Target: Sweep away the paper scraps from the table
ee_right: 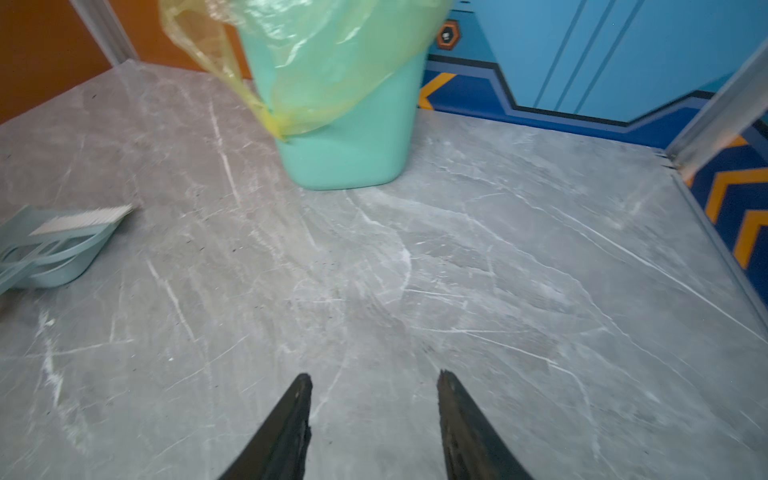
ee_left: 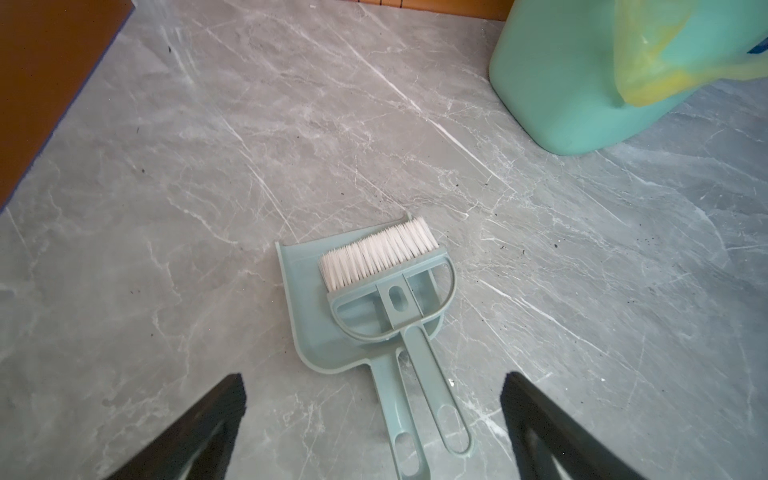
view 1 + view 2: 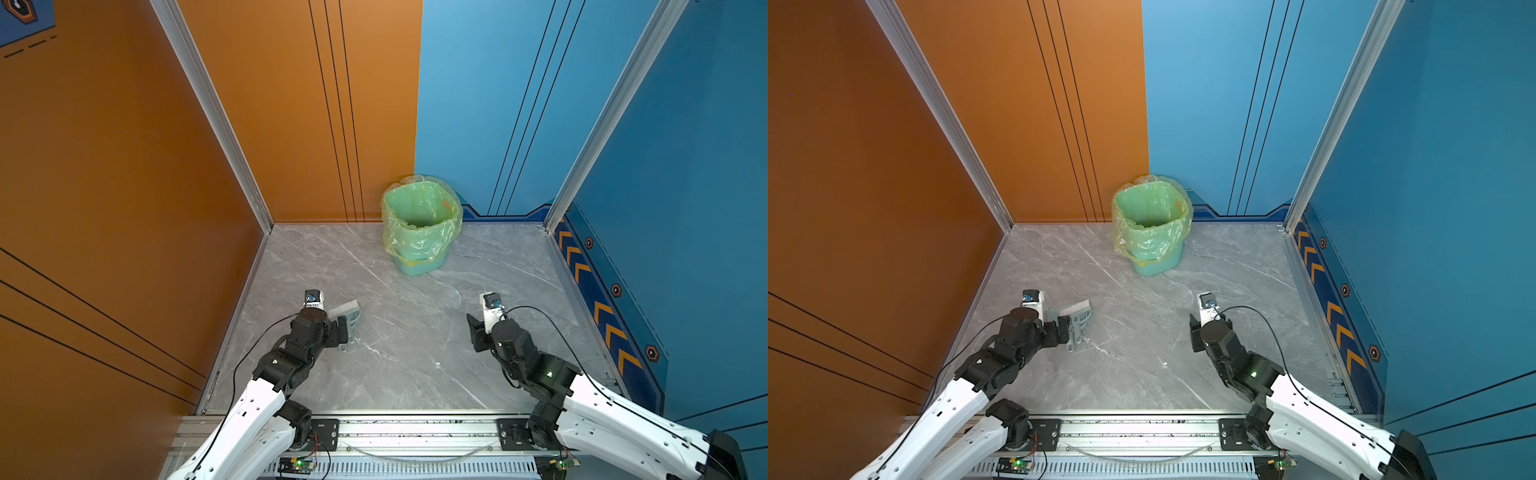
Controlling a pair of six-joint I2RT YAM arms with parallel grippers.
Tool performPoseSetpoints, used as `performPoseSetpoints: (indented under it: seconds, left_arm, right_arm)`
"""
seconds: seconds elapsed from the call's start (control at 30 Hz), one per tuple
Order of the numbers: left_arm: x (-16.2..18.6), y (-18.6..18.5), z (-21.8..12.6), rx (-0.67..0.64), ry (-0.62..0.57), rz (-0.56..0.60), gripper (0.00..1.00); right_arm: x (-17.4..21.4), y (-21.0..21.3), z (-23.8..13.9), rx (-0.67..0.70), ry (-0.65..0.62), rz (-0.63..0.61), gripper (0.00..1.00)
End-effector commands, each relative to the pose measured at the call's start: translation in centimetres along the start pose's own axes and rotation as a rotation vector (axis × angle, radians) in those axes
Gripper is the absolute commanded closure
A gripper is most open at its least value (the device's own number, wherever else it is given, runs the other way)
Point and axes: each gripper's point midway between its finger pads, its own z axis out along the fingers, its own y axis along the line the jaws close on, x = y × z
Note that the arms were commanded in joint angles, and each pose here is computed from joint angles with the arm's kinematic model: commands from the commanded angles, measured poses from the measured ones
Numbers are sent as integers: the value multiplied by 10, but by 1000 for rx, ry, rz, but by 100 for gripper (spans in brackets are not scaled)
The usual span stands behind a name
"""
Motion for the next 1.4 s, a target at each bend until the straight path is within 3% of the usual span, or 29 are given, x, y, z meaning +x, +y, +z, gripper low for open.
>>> performPoseSetpoints:
  seconds: [0.0, 0.23, 0.43, 0.83, 1.07, 1.37]
  left_arm:
    - [-18, 2, 0, -32, -86, 79, 2]
    - [-41, 10, 3, -113, -142, 204, 2]
    - [-50, 14, 19, -143, -245, 267, 2]
    - [-49, 36, 46, -163, -290, 251, 2]
    - [-44, 47, 59, -175, -279, 236, 2]
    - [-44, 54, 72, -182, -279, 215, 2]
  right_arm:
    - [17, -23, -8, 38, 26, 47, 49]
    - [18, -51, -22, 93, -81, 150, 47]
    - [22, -61, -23, 128, -88, 168, 46]
    - [13, -74, -19, 189, -89, 154, 41]
    - [2, -89, -12, 247, -112, 110, 30]
    - [4, -104, 11, 270, -79, 128, 29]
